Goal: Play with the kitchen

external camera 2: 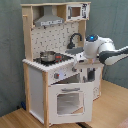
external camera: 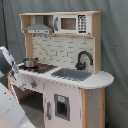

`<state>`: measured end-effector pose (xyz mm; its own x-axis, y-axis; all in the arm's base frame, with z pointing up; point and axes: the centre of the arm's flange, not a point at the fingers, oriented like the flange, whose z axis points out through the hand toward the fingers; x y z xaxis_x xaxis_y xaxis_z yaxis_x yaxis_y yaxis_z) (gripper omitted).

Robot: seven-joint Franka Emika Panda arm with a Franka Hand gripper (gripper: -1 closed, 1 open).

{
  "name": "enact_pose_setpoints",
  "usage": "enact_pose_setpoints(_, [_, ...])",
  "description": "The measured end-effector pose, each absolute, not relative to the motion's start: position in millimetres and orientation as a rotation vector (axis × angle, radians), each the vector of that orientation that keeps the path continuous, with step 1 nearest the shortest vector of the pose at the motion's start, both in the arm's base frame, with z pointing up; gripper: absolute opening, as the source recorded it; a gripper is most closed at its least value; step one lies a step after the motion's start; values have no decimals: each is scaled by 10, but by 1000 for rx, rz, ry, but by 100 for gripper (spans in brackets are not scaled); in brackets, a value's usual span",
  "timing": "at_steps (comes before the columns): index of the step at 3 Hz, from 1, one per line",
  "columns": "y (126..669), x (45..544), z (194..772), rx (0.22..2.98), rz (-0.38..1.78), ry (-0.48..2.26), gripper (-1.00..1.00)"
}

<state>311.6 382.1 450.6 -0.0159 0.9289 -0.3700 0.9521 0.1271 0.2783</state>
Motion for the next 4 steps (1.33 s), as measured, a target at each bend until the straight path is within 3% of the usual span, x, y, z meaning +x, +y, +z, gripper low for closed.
enact_pose_setpoints(2, [3765,3234,4237,1827,-44,2040,100])
enact_pose_setpoints(3, [3764,3240,4233,1827,-45,2045,-100])
enact_pose_setpoints(4, [3682,3352,4141,1815,-59,2096,-100])
